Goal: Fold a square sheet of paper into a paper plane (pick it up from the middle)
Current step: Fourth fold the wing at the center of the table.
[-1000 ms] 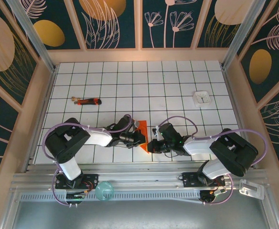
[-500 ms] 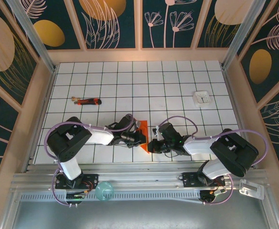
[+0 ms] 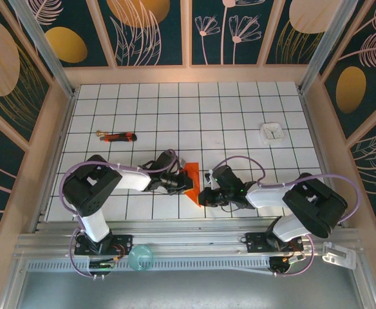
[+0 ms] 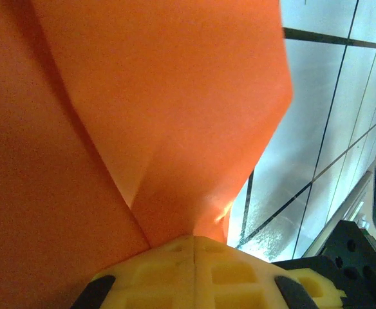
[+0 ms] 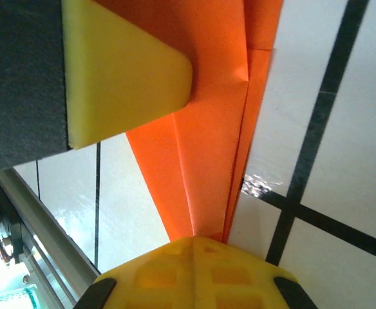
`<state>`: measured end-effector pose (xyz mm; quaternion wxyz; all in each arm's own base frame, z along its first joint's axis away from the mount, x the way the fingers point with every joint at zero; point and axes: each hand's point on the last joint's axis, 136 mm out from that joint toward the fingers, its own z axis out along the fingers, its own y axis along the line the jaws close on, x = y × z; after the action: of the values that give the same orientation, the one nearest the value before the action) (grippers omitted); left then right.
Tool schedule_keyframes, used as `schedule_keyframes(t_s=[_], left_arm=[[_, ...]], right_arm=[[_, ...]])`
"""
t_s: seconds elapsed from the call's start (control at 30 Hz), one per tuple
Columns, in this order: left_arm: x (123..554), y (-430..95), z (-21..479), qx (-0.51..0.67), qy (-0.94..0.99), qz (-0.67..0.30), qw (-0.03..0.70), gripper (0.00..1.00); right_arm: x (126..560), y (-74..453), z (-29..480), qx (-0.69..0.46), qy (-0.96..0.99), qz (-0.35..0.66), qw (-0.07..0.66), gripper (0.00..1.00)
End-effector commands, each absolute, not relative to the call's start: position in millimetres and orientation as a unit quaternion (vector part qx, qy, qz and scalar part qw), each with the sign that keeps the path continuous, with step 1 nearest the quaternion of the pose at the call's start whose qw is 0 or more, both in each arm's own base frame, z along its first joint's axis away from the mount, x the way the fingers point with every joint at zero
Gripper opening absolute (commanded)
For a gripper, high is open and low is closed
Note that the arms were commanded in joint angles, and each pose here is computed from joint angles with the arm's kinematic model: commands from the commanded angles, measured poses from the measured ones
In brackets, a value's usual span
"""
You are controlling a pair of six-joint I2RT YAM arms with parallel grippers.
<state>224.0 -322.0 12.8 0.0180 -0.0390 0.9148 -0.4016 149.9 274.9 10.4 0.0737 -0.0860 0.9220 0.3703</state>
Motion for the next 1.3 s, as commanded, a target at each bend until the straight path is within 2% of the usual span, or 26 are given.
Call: schedule_keyframes(t_s=[0.0,1.27], left_arm=[[239.9,-303.7,-2.2,-0.053,0.929,-0.365,0.031,0.0],[339.6,-258.8,-12.4,-0.092,0.933,-0.339,0.079,0.0]], right_arm=[[102.0,214.5,-50.2,-0.06,0.971,0.231,-0.026,0.0],[99.8,208.9,-51.6,-0.063,0.973,0.219,-0.024,0.0]])
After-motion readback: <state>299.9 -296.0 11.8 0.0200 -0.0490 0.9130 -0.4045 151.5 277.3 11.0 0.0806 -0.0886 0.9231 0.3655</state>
